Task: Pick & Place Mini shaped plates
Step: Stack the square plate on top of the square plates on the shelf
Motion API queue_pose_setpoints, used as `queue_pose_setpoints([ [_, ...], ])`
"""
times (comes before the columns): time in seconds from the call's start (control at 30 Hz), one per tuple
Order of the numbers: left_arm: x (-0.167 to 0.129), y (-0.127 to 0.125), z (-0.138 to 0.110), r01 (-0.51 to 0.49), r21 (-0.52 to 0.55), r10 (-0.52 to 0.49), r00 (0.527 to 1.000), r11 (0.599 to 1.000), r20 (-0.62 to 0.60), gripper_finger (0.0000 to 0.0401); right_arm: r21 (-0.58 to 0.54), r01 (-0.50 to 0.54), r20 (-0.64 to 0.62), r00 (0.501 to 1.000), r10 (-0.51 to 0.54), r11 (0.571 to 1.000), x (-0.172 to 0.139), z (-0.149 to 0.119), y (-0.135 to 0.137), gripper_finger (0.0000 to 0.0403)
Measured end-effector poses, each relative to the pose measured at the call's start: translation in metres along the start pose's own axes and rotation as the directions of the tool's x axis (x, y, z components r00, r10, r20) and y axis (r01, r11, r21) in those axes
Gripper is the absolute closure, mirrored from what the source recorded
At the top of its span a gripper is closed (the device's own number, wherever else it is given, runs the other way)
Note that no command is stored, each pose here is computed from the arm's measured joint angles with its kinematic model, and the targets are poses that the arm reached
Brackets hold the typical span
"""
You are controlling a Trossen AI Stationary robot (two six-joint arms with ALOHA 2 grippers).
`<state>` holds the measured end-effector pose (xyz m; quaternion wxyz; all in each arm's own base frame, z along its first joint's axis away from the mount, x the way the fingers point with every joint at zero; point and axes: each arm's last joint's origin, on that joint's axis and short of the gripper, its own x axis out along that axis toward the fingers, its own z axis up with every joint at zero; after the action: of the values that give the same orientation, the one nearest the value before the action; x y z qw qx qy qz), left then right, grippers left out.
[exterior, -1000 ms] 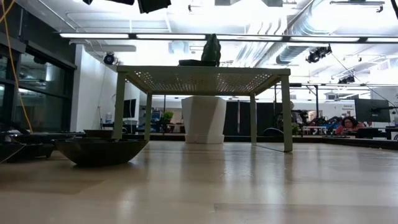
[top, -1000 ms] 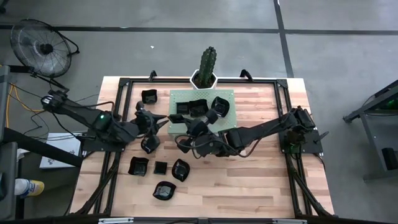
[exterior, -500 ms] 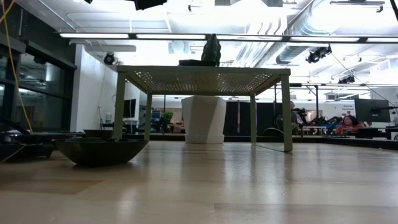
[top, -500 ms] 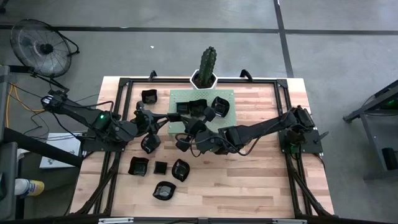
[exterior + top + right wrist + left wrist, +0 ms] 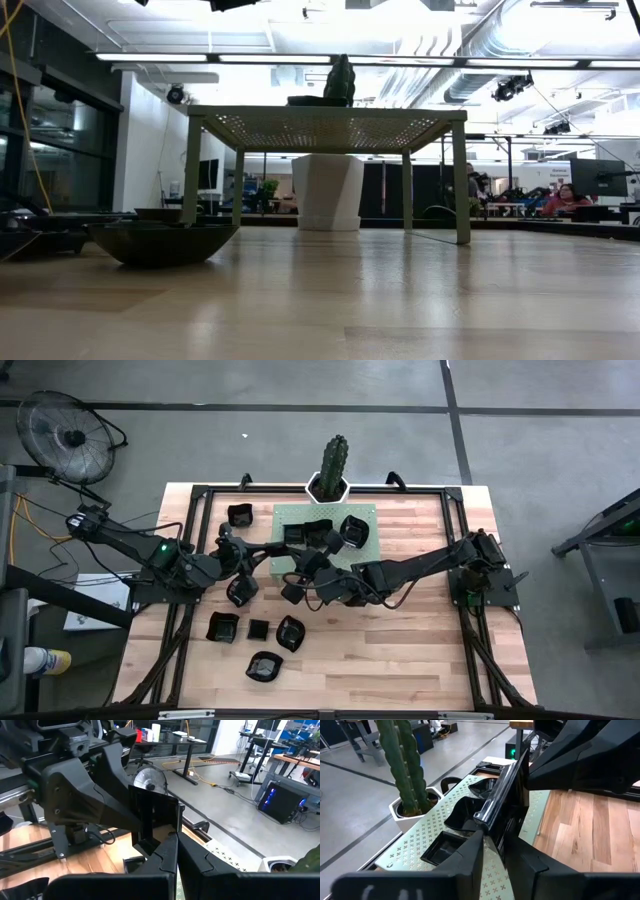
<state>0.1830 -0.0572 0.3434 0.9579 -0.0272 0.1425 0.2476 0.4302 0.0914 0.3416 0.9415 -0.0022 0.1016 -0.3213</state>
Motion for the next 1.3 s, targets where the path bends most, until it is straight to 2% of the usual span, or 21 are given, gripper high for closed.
queue_pose_setpoints([
  [0.23, 0.000, 0.000, 0.000, -0.010, -0.003, 0.010, 1.000, 1.000, 0.005, 0.0395, -0.003, -0.012, -0.002, 1.000, 0.012, 1.000, -0.001, 0.000, 0.001, 0.0403],
  [0.73, 0.000, 0.001, 0.000, -0.023, 0.000, 0.023, 1.000, 1.000, 0.007, 0.0399, 0.006, -0.033, -0.008, 0.999, 0.033, 0.999, 0.002, 0.000, -0.001, 0.0393],
  [0.87, 0.000, 0.001, 0.000, -0.018, -0.001, 0.018, 1.000, 1.000, 0.006, 0.0400, 0.023, -0.040, -0.010, 0.999, 0.040, 0.999, 0.002, 0.000, -0.001, 0.0365],
  [1.13, 0.000, 0.002, 0.001, -0.031, -0.032, 0.031, 0.999, 0.999, 0.011, 0.0401, 0.093, -0.052, -0.033, 0.998, 0.056, 0.994, 0.002, 0.007, -0.012, 0.0280],
  [1.3, 0.010, 0.012, 0.001, -0.044, -0.110, 0.040, 0.999, 0.993, -0.035, 0.0401, 0.121, -0.023, -0.036, 0.999, 0.027, 0.992, -0.006, 0.019, -0.027, 0.0248],
])
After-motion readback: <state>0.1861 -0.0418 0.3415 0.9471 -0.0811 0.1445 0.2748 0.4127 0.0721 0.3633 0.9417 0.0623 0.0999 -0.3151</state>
